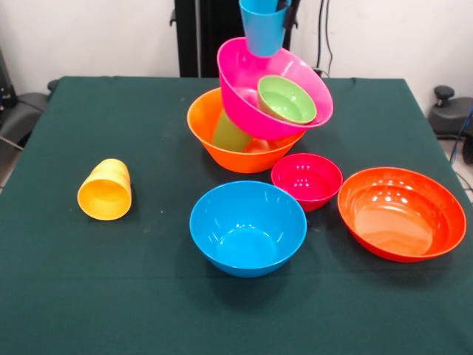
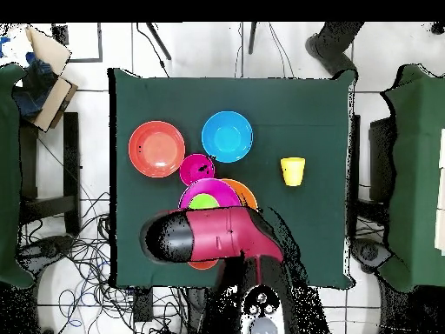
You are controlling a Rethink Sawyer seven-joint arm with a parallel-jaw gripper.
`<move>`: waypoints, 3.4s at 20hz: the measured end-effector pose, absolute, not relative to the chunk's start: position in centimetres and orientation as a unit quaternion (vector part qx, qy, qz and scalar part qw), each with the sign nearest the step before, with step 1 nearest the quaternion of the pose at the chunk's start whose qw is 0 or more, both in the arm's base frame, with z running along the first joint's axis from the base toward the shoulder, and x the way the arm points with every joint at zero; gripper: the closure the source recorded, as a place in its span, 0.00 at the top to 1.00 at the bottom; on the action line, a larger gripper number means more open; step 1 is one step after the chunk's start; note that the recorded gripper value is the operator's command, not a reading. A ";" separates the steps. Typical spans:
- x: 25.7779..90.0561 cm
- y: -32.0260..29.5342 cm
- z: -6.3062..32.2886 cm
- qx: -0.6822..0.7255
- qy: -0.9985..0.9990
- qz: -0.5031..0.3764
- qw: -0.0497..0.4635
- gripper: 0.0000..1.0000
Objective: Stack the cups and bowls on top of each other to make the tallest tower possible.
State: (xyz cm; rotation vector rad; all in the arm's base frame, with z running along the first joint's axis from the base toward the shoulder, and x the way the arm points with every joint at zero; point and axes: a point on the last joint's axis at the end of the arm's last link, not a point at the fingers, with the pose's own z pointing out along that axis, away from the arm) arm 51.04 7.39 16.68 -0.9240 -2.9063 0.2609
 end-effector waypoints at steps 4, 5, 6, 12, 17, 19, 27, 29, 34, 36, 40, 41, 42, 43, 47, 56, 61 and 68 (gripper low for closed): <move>51.1 7.6 15.8 -0.302 -0.948 0.087 0.049 0.00; 51.1 7.5 15.7 -0.303 -0.948 0.087 0.050 0.00; 51.1 7.3 15.6 -0.307 -0.946 0.087 0.051 0.00; 51.5 5.6 16.9 -0.338 -0.937 0.084 0.043 0.00; 52.0 4.6 18.5 -0.354 -0.931 0.081 0.027 0.00; 52.2 4.2 19.6 -0.362 -0.929 0.080 0.016 1.00; 52.5 3.4 20.3 -0.369 -0.926 0.082 0.006 1.00; 52.4 3.2 20.4 -0.372 -0.925 0.084 0.004 1.00; 52.3 2.8 20.6 -0.376 -0.923 0.088 0.002 1.00; 52.2 2.6 20.7 -0.377 -0.922 0.088 0.001 1.00; 52.3 2.5 21.0 -0.379 -0.921 0.088 -0.002 1.00; 52.3 2.5 21.1 -0.379 -0.921 0.088 -0.003 1.00; 52.3 2.4 21.2 -0.379 -0.921 0.088 -0.004 1.00; 52.3 2.4 21.2 -0.380 -0.921 0.088 -0.004 1.00; 52.3 1.8 21.3 -0.386 -0.918 0.087 -0.004 1.00; 51.3 -1.6 20.7 -0.417 -0.905 0.081 -0.011 1.00; 49.9 -6.6 19.9 -0.461 -0.884 0.068 -0.033 1.00; 46.6 -13.5 18.4 -0.506 -0.859 0.060 -0.055 1.00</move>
